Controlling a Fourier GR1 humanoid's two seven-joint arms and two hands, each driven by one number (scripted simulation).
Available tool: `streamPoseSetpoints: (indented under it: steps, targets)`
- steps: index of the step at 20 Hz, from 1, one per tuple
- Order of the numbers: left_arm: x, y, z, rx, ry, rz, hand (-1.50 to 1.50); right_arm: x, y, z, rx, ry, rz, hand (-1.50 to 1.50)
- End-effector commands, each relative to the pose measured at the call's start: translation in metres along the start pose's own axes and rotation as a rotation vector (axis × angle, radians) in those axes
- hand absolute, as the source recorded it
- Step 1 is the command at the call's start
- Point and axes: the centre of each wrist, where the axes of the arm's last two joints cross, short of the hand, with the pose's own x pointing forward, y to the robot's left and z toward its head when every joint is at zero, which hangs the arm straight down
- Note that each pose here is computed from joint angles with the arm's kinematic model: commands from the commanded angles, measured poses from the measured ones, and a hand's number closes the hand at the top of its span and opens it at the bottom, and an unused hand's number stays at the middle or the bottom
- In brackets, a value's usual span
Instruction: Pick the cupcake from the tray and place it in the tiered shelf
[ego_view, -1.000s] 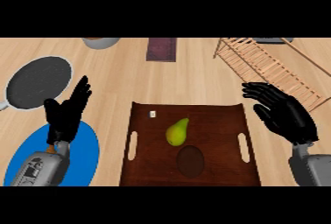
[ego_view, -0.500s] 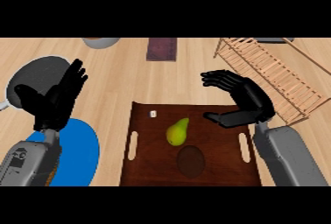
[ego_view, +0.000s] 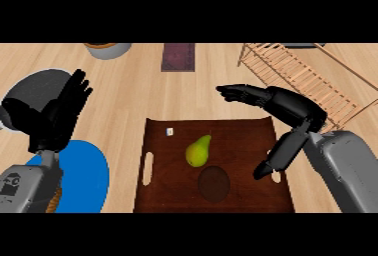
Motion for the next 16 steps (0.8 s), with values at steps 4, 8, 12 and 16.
streamPoseSetpoints:
  steps: [4, 8, 12, 16]
  targets:
    - [0.003, -0.009, 0.002, -0.012, 0.008, -0.002, 0.0, 0.08, 0.017, -0.011, 0.151, 0.202, 0.655, -1.5]
    - [0.008, 0.003, -0.006, 0.011, 0.006, 0.0, 0.0, 0.091, 0.06, -0.025, 0.142, 0.253, 0.85, -1.5]
    - [-0.013, 0.011, 0.001, 0.029, -0.015, -0.001, 0.0, 0.077, 0.118, -0.024, 0.162, 0.326, 0.839, -1.5]
    - [0.008, -0.002, 0.002, -0.014, -0.005, 0.01, 0.0, 0.07, 0.153, -0.044, 0.175, 0.365, 0.867, -1.5]
